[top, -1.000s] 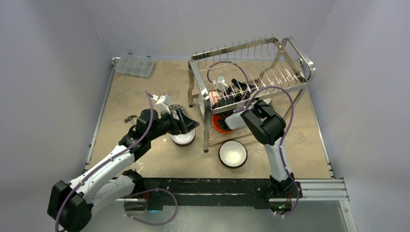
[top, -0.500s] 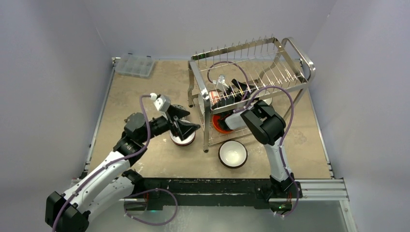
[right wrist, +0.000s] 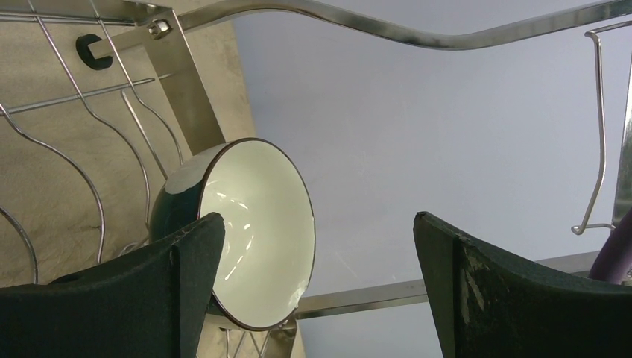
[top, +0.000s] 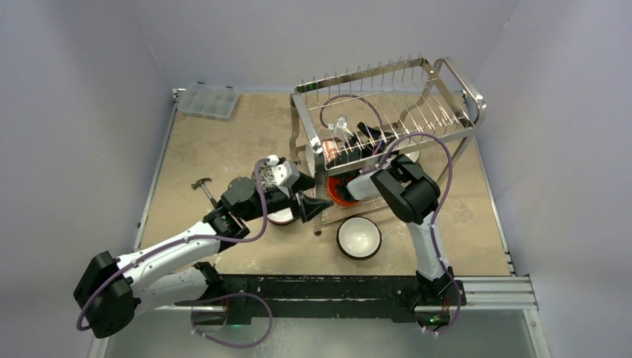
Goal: Load the bowls into the dish rack
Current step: Adjust the dish rack at the center of the board.
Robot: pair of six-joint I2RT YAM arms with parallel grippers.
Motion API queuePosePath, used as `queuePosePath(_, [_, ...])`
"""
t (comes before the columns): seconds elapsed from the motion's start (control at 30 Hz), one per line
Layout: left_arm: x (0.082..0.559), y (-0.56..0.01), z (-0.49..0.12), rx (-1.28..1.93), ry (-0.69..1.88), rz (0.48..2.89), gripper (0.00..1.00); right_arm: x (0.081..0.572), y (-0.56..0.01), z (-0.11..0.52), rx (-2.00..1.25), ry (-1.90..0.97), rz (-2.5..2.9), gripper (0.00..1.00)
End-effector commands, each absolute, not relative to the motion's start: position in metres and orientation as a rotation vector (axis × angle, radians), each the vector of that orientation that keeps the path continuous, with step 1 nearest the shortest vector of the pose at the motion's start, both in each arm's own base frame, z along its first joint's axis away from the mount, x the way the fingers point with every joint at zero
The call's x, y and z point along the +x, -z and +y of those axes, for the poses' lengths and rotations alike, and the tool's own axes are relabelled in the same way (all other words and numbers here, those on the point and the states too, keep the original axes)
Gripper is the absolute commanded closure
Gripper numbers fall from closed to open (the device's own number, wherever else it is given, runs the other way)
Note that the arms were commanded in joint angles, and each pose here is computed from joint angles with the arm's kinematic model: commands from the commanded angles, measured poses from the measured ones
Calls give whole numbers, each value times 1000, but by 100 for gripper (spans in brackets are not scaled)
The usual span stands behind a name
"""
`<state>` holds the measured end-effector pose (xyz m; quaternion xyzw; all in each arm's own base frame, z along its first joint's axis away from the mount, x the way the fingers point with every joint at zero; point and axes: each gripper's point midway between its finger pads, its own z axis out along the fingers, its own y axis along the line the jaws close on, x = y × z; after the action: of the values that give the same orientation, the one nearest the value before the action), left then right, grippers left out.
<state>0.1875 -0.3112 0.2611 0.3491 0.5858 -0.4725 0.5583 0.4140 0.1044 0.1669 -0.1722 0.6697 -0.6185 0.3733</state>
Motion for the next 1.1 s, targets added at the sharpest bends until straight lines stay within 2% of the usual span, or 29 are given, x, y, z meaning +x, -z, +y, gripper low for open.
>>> queuePosePath(0.0, [227,-306,-309,666,963,1287,56,396,-169,106,-40,1288,1651,1])
queuePosePath(0.07, [231,-308,-307,652,943,1282,94,397,-165,107,-45,1290,1652,1])
queuePosePath(0.1, [235,-309,-306,637,927,1290,100,397,-163,107,-47,1290,1652,1])
queuePosePath(0.4, [254,-306,-288,558,793,1378,100,406,-165,114,-19,1261,1632,1])
queuePosePath(0.83, [260,-295,-278,533,730,1434,100,415,-173,126,105,1147,1604,1])
queuePosePath(1.07, [257,-294,-284,556,755,1433,100,414,-196,137,279,901,1501,1])
